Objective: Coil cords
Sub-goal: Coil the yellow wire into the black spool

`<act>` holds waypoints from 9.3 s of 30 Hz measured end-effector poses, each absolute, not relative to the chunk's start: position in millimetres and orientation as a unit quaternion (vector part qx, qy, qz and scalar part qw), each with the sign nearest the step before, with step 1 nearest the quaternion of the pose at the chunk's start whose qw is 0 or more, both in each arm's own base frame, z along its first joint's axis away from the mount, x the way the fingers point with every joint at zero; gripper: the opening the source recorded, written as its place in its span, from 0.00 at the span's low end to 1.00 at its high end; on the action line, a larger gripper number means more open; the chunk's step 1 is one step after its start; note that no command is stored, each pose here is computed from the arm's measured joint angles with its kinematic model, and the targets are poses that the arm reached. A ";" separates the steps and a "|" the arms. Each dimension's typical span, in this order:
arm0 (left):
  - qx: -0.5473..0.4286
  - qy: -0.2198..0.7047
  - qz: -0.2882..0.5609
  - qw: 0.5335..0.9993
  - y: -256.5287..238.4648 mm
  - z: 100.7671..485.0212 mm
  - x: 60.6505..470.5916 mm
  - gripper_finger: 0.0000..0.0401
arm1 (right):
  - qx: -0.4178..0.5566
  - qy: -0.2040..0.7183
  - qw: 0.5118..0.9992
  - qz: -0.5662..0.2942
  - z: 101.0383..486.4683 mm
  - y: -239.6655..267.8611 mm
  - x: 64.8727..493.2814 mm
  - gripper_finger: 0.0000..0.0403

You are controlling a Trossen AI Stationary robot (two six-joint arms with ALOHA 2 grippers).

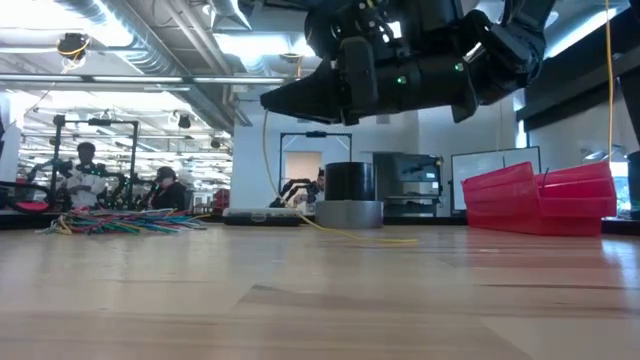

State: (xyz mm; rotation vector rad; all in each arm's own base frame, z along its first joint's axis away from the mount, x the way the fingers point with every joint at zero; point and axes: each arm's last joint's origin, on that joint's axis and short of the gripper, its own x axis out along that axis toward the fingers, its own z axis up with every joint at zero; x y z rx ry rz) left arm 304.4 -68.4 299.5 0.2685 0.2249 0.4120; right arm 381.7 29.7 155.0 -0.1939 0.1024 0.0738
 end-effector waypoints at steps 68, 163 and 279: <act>0.225 0.247 0.285 0.898 -43.6 268.6 305.0 0.00 | -0.038 0.072 0.995 -0.055 241.7 16.7 285.1 0.01; 0.251 0.165 0.240 0.923 -68.7 296.0 298.8 0.00 | -0.098 0.120 0.971 -0.183 218.3 -17.4 280.8 0.01; 0.160 0.112 0.269 0.943 -48.6 273.2 335.5 0.00 | -0.047 0.285 0.957 -0.019 256.5 33.1 285.9 0.11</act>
